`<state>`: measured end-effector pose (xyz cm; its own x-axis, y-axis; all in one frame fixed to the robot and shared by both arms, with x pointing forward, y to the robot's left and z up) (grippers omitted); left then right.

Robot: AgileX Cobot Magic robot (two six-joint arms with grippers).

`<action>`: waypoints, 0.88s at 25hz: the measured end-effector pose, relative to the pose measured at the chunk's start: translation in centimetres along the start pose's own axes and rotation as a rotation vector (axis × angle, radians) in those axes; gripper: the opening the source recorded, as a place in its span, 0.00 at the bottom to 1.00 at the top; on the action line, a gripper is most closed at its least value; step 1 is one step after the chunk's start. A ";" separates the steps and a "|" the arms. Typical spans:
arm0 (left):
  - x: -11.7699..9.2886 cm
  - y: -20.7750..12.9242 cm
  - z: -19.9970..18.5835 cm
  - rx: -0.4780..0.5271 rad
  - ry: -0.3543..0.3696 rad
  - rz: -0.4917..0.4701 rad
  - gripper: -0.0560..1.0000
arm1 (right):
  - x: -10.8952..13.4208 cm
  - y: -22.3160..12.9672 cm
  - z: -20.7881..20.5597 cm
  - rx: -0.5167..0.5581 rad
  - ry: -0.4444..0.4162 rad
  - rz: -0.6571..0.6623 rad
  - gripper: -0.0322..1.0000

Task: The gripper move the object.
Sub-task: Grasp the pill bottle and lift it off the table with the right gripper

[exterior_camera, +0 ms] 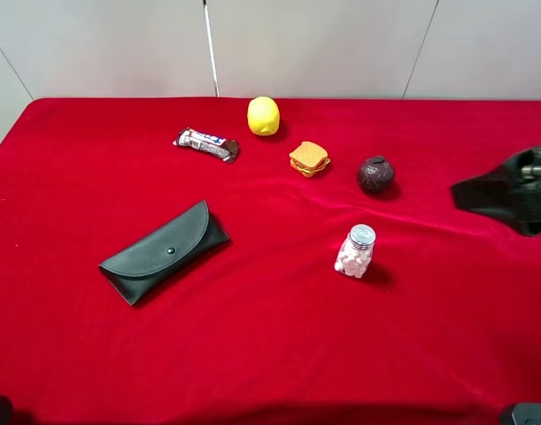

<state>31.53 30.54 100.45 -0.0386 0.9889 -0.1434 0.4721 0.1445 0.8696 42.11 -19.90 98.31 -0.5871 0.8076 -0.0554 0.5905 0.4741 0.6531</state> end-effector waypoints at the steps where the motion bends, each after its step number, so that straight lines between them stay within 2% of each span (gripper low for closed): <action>1: 0.0 0.0 0.0 0.000 0.000 0.000 0.95 | 0.2 0.2 0.5 0.005 0.008 -0.008 0.68; 13: 0.0 0.0 0.0 0.000 0.000 0.000 0.95 | 1.6 1.2 5.3 0.049 0.059 -0.068 0.68; 22: 0.0 0.0 0.0 0.000 0.000 0.000 0.95 | 1.7 -0.2 8.8 0.160 0.071 -0.065 0.68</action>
<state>31.53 30.54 100.45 -0.0386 0.9889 -0.1434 0.4721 0.1445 0.8696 45.86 -15.59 91.43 -0.6613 0.7493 -0.0359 0.6272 0.5785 0.5215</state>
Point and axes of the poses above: a point on each arm's last joint axis where the gripper is mounted, z pointing out along that axis toward the gripper, x along the wrist's bending axis when the last joint is at zero, y = z × x, the point moved 9 cm from there along z, pointing out along that axis toward the gripper, and after that the axes turned 10 degrees about -z, right-handed, at the moved point
